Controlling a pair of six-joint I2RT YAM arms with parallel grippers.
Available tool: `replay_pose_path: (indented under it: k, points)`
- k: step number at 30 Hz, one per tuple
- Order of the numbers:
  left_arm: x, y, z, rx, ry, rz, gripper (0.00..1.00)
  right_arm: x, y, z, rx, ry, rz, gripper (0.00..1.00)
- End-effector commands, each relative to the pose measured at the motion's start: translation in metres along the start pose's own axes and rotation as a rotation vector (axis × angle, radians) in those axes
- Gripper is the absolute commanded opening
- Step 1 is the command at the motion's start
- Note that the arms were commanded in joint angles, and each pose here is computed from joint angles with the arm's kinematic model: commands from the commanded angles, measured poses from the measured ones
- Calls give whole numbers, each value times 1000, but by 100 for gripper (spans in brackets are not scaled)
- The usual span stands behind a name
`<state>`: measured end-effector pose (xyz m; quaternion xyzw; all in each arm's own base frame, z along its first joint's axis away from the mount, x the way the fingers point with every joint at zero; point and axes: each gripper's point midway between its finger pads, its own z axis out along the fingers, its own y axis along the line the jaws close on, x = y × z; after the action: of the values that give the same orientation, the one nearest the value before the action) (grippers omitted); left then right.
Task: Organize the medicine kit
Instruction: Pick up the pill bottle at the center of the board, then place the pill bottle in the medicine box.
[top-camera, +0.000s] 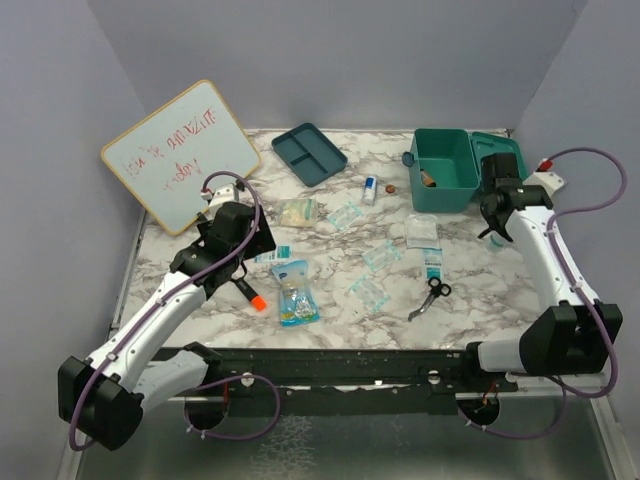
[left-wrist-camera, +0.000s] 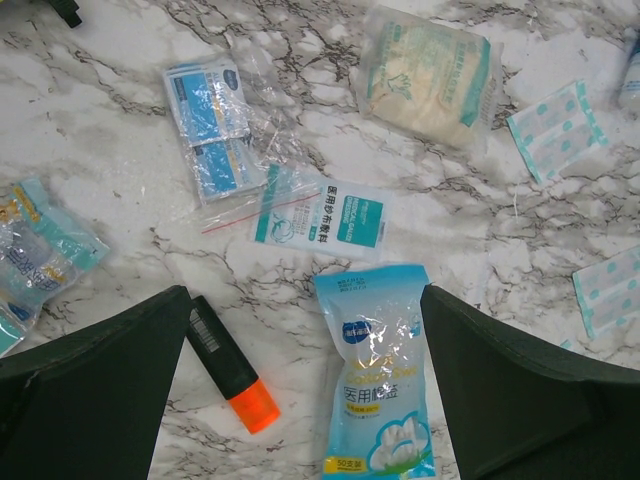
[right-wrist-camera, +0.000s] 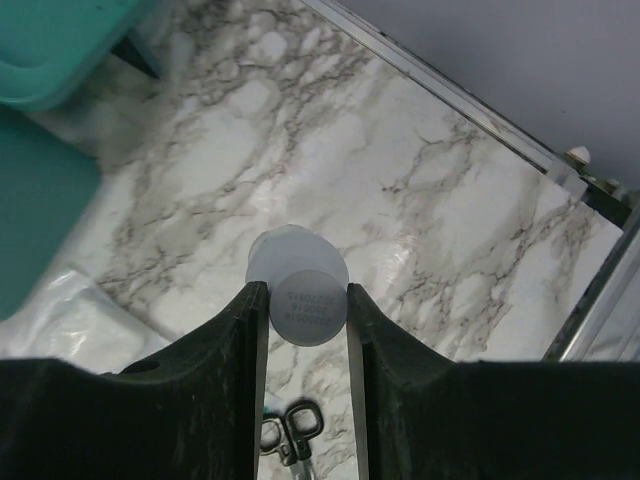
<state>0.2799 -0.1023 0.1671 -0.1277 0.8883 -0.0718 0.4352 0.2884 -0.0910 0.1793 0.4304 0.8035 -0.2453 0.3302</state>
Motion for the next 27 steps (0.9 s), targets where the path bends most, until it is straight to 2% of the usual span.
replay_pose_path:
  k: [1, 8, 13, 17, 27]
  points:
    - [-2, -1, -3, 16, -18, -11, 99, -39, 23, -32, -191, -42, 34, 1]
    - [-3, -1, -5, 25, -23, -11, 99, -102, 75, -84, -516, -156, 116, 1]
    - [-4, -2, -6, 32, -30, -14, 99, -141, 122, -103, -721, -329, 51, 1]
    - [-4, -2, -7, 36, -29, -14, 99, -155, 161, -96, -795, -403, -8, 1]
    - [-4, -3, -6, 41, -29, -13, 99, -148, 247, -41, -833, -439, -205, 1]
